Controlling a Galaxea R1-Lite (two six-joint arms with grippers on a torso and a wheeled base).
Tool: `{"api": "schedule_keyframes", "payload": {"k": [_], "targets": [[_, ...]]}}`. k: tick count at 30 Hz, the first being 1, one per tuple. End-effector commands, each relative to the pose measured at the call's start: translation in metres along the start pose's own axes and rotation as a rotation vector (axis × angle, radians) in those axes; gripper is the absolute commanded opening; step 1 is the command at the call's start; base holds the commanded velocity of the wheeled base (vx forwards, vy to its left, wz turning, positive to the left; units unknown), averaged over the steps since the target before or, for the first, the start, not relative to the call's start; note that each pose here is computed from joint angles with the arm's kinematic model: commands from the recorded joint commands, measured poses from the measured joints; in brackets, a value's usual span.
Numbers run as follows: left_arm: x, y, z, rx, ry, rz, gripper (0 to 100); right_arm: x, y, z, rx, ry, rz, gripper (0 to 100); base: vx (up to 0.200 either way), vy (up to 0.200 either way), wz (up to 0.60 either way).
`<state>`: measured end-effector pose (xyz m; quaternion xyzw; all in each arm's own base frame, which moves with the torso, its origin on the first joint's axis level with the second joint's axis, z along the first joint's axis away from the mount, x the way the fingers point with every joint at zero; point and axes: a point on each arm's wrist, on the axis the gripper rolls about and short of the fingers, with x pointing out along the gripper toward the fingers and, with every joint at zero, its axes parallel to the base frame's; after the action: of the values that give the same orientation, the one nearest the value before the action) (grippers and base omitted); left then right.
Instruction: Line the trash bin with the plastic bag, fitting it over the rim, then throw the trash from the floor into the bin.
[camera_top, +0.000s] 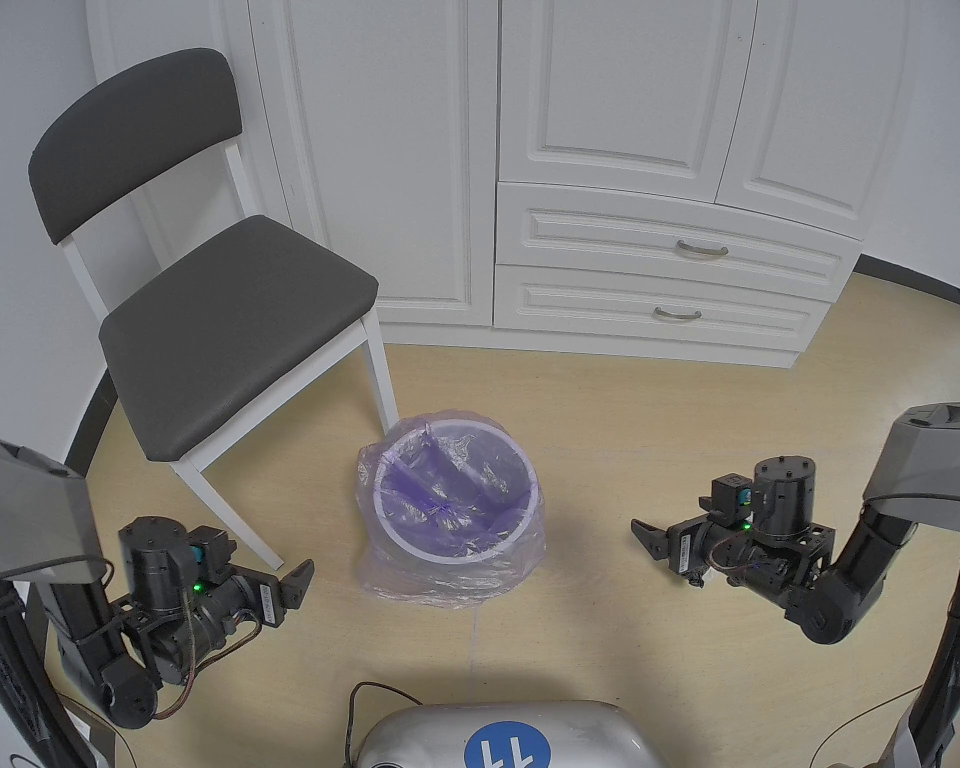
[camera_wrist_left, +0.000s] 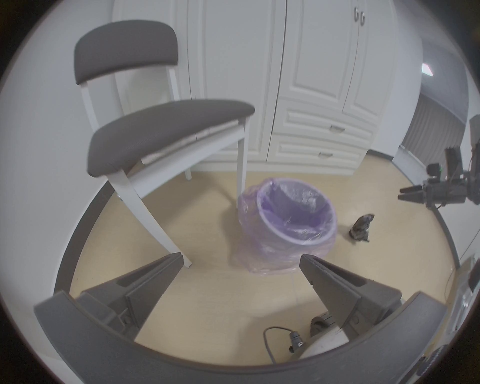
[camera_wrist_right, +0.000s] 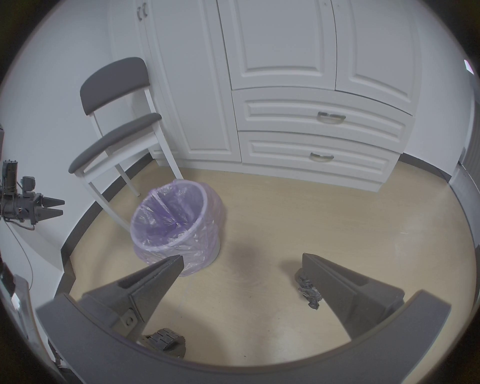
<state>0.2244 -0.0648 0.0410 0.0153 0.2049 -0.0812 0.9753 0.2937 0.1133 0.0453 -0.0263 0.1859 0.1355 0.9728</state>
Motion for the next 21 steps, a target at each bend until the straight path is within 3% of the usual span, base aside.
{"api": "schedule_keyframes", "payload": {"k": [1, 2, 7, 8, 9, 11, 12, 13, 14, 15, 16, 17, 18, 21], "targets": [[-0.04, -0.004, 0.014, -0.048, -0.106, -0.045, 100, -0.041, -0.012, 0.023, 0.006, -0.091, -0.032, 100, 0.0, 0.0, 0.0], [-0.04, -0.004, 0.014, -0.048, -0.109, -0.046, 100, -0.041, -0.012, 0.023, 0.005, -0.089, -0.035, 100, 0.0, 0.0, 0.0], [-0.043, -0.004, 0.023, -0.056, -0.158, -0.065, 100, -0.024, -0.046, 0.02, -0.091, -0.022, -0.219, 100, 0.0, 0.0, 0.0], [-0.043, -0.004, 0.023, -0.055, -0.159, -0.065, 100, -0.024, -0.047, 0.021, -0.091, -0.02, -0.225, 100, 0.0, 0.0, 0.0], [-0.048, -0.005, 0.028, -0.037, -0.19, -0.073, 100, -0.013, -0.057, 0.019, -0.087, 0.035, -0.287, 100, 0.0, 0.0, 0.0], [-0.051, -0.005, 0.028, -0.025, -0.197, -0.074, 100, -0.011, -0.06, 0.018, -0.085, 0.058, -0.303, 100, 0.0, 0.0, 0.0], [-0.059, -0.004, 0.033, 0.027, -0.235, -0.071, 100, 0.0, -0.073, 0.012, -0.035, 0.159, -0.332, 100, 0.0, 0.0, 0.0], [-0.063, -0.004, 0.036, 0.044, -0.256, -0.068, 100, 0.005, -0.075, 0.01, 0.008, 0.196, -0.334, 100, 0.0, 0.0, 0.0], [-0.067, -0.003, 0.038, 0.053, -0.276, -0.068, 100, 0.012, -0.077, 0.009, 0.061, 0.229, -0.335, 100, 0.0, 0.0, 0.0], [-0.067, -0.003, 0.038, 0.053, -0.276, -0.068, 100, 0.012, -0.077, 0.009, 0.061, 0.229, -0.335, 100, 0.0, 0.0, 0.0], [-0.072, -0.003, 0.043, 0.06, -0.31, -0.067, 100, 0.025, -0.08, 0.012, 0.153, 0.281, -0.325, 100, 0.0, 0.0, 0.0], [-0.072, -0.003, 0.043, 0.06, -0.31, -0.067, 100, 0.025, -0.08, 0.012, 0.153, 0.281, -0.325, 100, 0.0, 0.0, 0.0], [-0.075, -0.003, 0.048, 0.077, -0.342, -0.068, 100, 0.037, -0.082, 0.013, 0.259, 0.371, -0.293, 100, 0.0, 0.0, 0.0], [-0.076, -0.004, 0.052, 0.093, -0.364, -0.069, 100, 0.058, -0.084, 0.01, 0.405, 0.488, -0.236, 100, 0.0, 0.0, 0.0]]}}
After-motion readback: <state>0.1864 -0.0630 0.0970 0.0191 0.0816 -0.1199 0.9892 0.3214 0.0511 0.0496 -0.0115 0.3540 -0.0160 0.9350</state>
